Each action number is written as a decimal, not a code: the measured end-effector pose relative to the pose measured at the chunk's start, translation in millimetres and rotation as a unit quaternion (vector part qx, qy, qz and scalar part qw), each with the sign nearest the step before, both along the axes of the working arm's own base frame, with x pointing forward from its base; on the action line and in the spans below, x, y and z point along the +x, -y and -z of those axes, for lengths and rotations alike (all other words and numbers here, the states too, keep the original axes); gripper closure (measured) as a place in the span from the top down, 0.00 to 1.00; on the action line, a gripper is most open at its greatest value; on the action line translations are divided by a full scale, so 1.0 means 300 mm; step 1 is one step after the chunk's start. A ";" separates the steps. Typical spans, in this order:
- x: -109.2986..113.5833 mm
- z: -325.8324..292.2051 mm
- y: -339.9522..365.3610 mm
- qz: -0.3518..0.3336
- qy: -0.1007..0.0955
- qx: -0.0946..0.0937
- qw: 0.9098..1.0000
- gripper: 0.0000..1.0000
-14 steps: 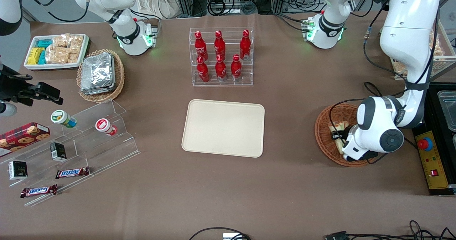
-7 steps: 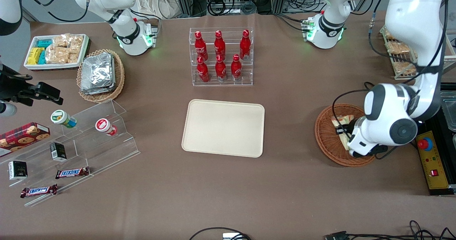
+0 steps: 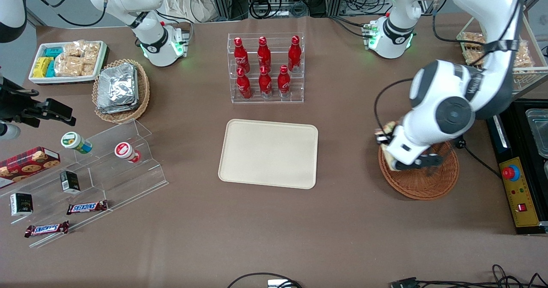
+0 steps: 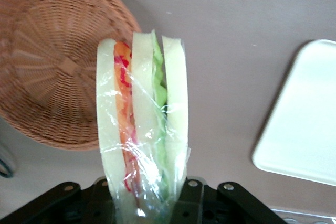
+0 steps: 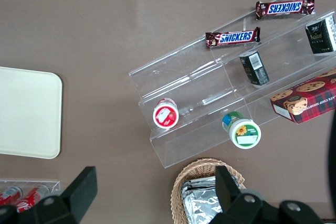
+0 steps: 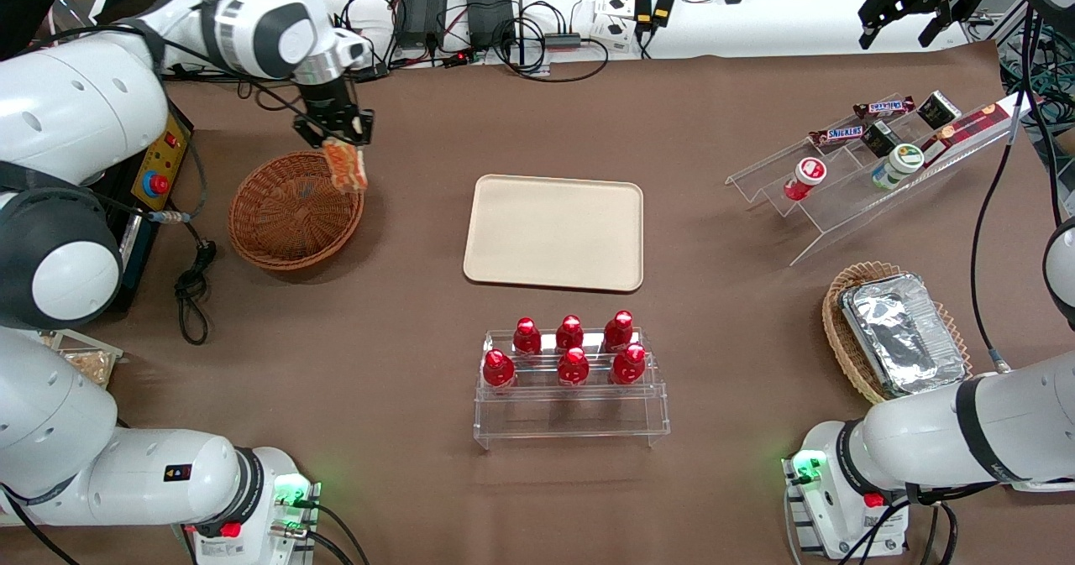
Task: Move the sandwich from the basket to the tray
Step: 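Lift the sandwich and carry it with the left gripper toward the tray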
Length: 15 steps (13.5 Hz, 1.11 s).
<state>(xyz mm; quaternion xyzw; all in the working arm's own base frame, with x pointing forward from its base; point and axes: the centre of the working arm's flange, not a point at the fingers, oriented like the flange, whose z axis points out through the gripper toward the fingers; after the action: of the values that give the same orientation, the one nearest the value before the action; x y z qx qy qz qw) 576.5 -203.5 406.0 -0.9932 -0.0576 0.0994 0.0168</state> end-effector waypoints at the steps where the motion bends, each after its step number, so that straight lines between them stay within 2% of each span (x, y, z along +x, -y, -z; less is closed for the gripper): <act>1: -0.024 -0.008 0.071 0.000 0.003 -0.003 1.000 0.32; 3: -0.070 -0.010 0.200 0.000 0.008 -0.010 1.000 0.24; 7: -0.149 0.081 0.414 0.039 0.003 -0.022 0.999 0.30; 10: -0.195 0.161 0.545 0.068 0.002 -0.035 0.997 0.30; 11: -0.193 0.184 0.569 0.075 0.003 -0.036 0.997 0.30; 15: -0.141 0.292 0.610 0.129 0.010 -0.020 0.991 0.32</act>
<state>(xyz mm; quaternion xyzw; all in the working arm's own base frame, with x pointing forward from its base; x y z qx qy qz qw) 534.4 -386.5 318.2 -0.9934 0.0732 0.0880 0.0087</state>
